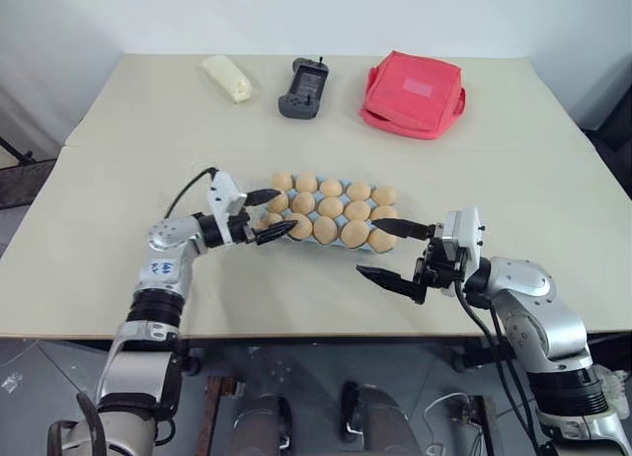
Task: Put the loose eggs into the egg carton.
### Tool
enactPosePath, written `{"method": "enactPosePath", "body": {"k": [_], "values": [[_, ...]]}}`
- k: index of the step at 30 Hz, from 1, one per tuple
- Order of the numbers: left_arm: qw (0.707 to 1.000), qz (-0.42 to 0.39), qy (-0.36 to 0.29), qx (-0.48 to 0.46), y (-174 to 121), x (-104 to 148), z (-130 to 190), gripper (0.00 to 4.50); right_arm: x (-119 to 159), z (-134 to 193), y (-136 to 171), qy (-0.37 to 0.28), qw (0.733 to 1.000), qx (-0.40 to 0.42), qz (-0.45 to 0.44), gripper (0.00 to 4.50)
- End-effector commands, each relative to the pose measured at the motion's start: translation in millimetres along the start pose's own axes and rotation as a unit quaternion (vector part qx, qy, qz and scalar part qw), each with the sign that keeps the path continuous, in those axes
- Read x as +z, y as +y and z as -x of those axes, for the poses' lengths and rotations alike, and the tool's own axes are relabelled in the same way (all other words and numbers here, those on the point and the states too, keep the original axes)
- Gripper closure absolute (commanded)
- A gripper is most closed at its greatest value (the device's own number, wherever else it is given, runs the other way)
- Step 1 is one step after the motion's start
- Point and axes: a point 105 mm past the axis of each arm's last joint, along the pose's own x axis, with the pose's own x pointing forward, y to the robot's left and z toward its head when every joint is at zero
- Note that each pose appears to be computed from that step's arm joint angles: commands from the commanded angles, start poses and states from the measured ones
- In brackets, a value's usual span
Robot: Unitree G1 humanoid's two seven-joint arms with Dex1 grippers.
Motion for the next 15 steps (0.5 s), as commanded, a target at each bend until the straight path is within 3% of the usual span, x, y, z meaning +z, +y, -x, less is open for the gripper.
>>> {"method": "enactPosePath", "body": {"k": [1, 10, 15], "values": [[0.999, -0.034, -0.002, 0.005, 5.0, 20.4, 25.9, 0.71, 11.8, 6.8, -1.8, -0.007, 1.0, -0.005, 0.021, 0.0], [0.994, -0.018, 0.104, 0.026, -7.8, -4.1, 100.4, 0.71, 4.1, 31.1, -26.6, 0.032, 0.998, -0.044, 0.021, 0.0], [0.99, -0.02, 0.122, 0.071, -11.7, -16.6, 113.6, 0.71, -8.8, 50.4, -43.6, 0.051, 0.994, -0.094, 0.015, 0.0]]}}
